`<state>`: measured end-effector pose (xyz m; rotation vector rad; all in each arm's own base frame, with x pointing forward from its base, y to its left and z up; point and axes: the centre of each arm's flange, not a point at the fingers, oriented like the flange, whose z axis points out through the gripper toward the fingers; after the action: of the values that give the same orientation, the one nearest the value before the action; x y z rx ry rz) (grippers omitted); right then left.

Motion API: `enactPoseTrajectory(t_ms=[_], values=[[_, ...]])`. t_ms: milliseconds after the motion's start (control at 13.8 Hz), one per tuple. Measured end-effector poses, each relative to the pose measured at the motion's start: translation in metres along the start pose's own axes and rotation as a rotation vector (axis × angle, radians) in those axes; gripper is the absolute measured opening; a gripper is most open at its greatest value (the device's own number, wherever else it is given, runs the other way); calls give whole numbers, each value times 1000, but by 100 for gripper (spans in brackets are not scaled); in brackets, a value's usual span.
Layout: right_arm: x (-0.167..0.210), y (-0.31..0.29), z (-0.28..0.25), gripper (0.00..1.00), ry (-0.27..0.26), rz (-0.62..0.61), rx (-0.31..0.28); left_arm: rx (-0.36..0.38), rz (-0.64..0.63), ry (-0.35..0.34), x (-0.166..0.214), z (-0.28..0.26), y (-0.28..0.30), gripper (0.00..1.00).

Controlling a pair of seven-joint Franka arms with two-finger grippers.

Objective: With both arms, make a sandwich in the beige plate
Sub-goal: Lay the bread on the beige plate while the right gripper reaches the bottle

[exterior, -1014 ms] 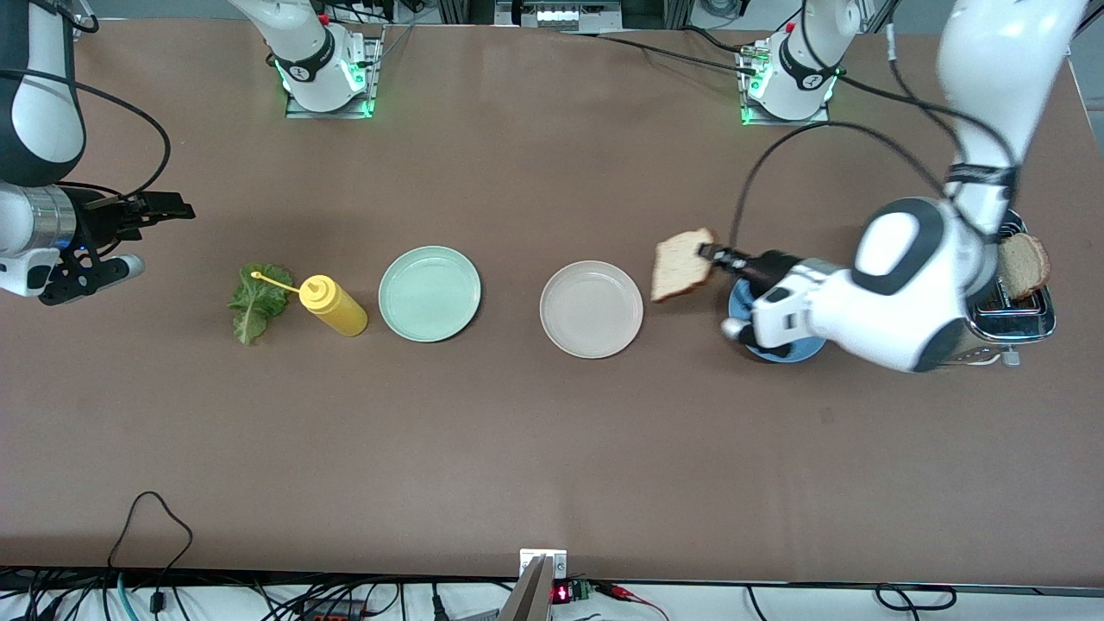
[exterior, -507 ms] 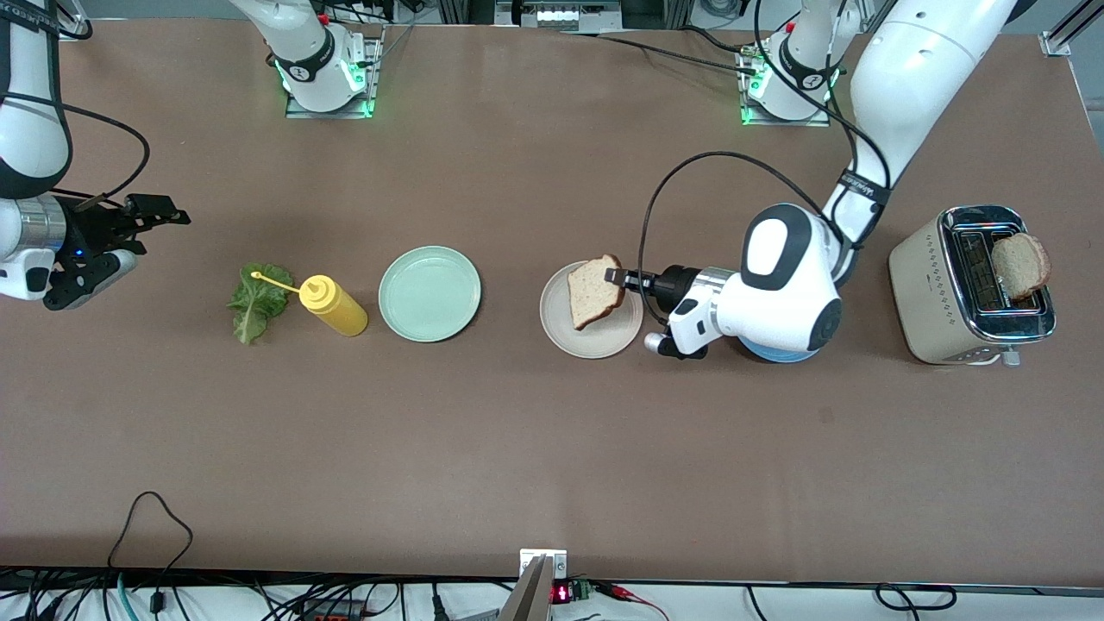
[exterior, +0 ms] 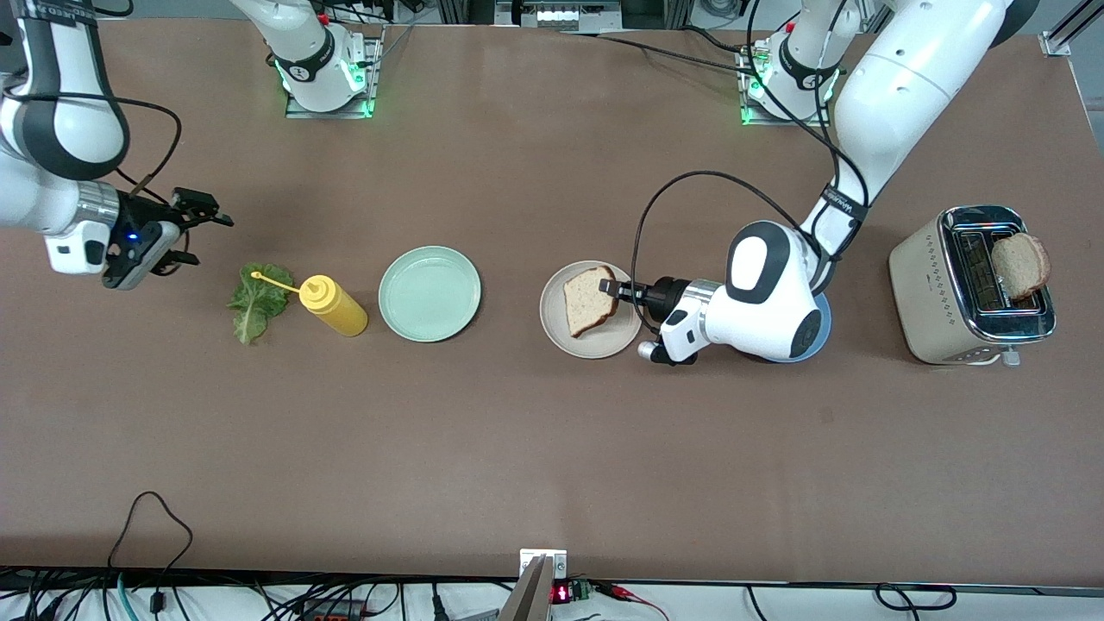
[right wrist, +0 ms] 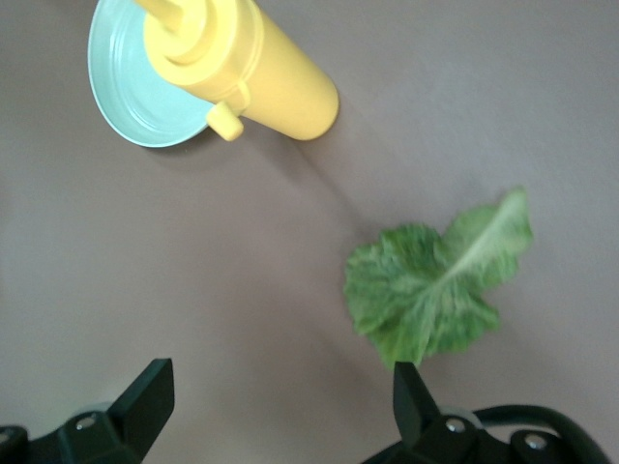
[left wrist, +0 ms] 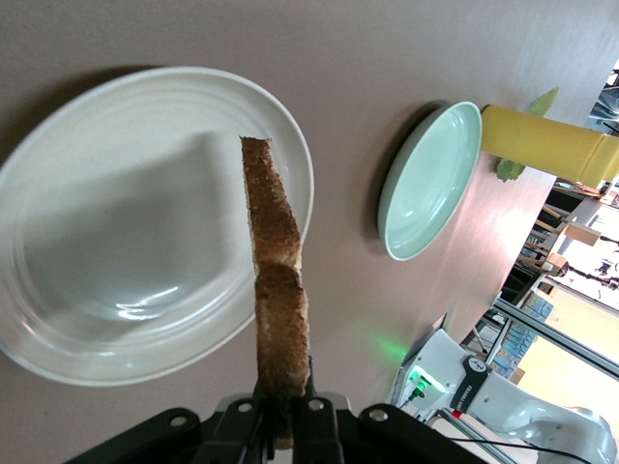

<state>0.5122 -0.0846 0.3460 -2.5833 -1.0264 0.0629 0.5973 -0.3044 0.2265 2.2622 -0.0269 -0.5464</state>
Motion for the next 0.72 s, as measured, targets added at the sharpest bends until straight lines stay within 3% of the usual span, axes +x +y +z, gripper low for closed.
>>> enactPoseTrajectory(t_ms=[145,435,652,724], values=[[1,2,15,100,71,-82,34,1,-4,-3,2,10,-9,8],[-3,20,48,100,269,-259,113,9,-14,2,2,24,-16,8],[-9,35,78,100,387,-368,137,8,-25,1,4,26,-23,8],[-9,37,86,100,416,-396,140,8,-30,3,5,25,-26,14]])
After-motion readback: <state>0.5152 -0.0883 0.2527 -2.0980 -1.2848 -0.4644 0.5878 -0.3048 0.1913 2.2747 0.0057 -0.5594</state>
